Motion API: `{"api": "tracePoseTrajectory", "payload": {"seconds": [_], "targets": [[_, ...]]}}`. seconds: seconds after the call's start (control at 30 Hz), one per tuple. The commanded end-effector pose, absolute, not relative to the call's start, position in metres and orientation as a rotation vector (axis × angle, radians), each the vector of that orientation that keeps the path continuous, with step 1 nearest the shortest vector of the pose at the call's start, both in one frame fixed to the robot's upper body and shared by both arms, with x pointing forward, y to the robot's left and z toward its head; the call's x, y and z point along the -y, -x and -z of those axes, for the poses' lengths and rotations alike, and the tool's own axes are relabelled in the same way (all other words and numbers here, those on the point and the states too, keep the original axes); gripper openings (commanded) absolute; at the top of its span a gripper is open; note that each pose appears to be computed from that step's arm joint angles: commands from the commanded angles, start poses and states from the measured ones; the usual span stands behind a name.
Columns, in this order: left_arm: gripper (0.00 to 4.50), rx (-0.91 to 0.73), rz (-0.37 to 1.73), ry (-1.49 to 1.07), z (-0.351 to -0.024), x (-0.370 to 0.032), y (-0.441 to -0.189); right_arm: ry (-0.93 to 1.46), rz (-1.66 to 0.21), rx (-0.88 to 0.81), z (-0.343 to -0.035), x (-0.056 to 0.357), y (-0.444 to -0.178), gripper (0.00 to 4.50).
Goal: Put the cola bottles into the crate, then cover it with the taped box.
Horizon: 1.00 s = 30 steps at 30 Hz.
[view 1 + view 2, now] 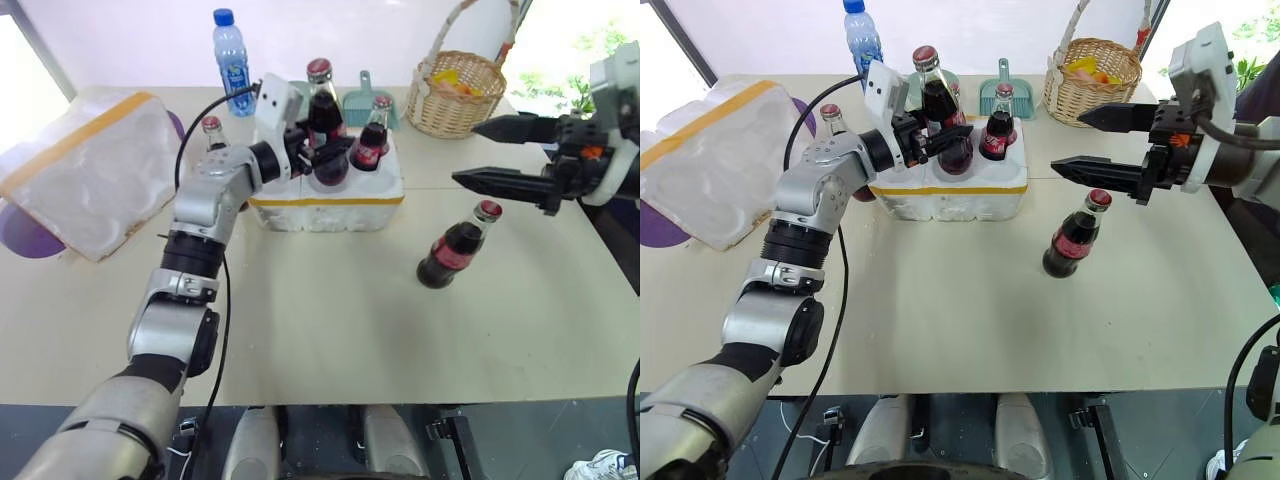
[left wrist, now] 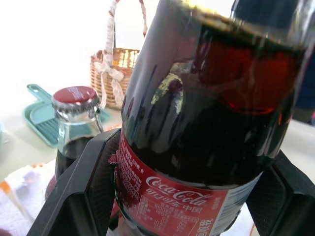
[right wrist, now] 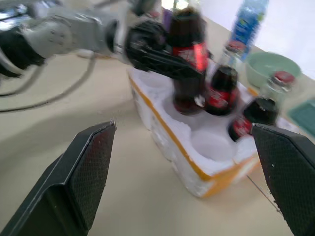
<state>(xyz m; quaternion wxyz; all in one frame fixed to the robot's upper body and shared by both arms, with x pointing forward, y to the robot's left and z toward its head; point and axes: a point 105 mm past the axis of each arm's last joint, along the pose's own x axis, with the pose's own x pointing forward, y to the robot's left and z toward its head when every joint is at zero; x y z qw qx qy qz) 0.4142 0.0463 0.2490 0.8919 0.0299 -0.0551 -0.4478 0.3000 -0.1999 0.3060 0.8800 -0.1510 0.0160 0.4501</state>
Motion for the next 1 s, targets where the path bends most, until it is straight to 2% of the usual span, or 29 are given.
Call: {"api": "tracePoseTrajectory", "payload": {"seconds": [0.03,0.2,0.4,0.47,0.5,0.53,0.57,0.63,0.73,0.83,1.0], "targets": [[2.87,0.156,0.928,-0.135,-0.262,-0.038,-0.410,0.370,-0.886,0.001,-0.315,0.208,-0.305,4.50],[2.87,0.099,0.898,-0.147,-0.256,-0.038,-0.417,0.369,-0.872,-0.007,-0.312,0.211,-0.312,4.50],[2.87,-0.076,0.836,-0.166,-0.209,-0.031,-0.432,0.375,-0.862,-0.009,-0.308,0.210,-0.319,4.50],[3.88,-0.117,0.797,-0.160,-0.196,-0.034,-0.438,0.383,-0.865,-0.008,-0.308,0.208,-0.320,4.50],[4.24,-0.129,0.786,-0.159,-0.191,-0.035,-0.440,0.385,-0.867,-0.008,-0.308,0.207,-0.320,4.50],[4.43,-0.129,0.778,-0.158,-0.189,-0.036,-0.441,0.386,-0.868,-0.006,-0.308,0.207,-0.320,4.50],[4.43,-0.127,0.772,-0.156,-0.188,-0.038,-0.442,0.387,-0.868,-0.005,-0.308,0.207,-0.320,4.50],[4.43,-0.101,0.765,-0.140,-0.194,-0.042,-0.441,0.388,-0.867,-0.004,-0.308,0.207,-0.321,4.50],[4.43,-0.005,0.808,-0.062,-0.220,-0.052,-0.433,0.393,-0.864,-0.003,-0.309,0.208,-0.321,4.50],[4.43,0.123,0.869,0.008,-0.251,-0.070,-0.413,0.393,-0.863,-0.001,-0.310,0.209,-0.321,4.50],[4.43,0.228,0.901,0.077,-0.282,-0.109,-0.381,0.386,-0.872,0.004,-0.310,0.209,-0.321,4.50]]}}
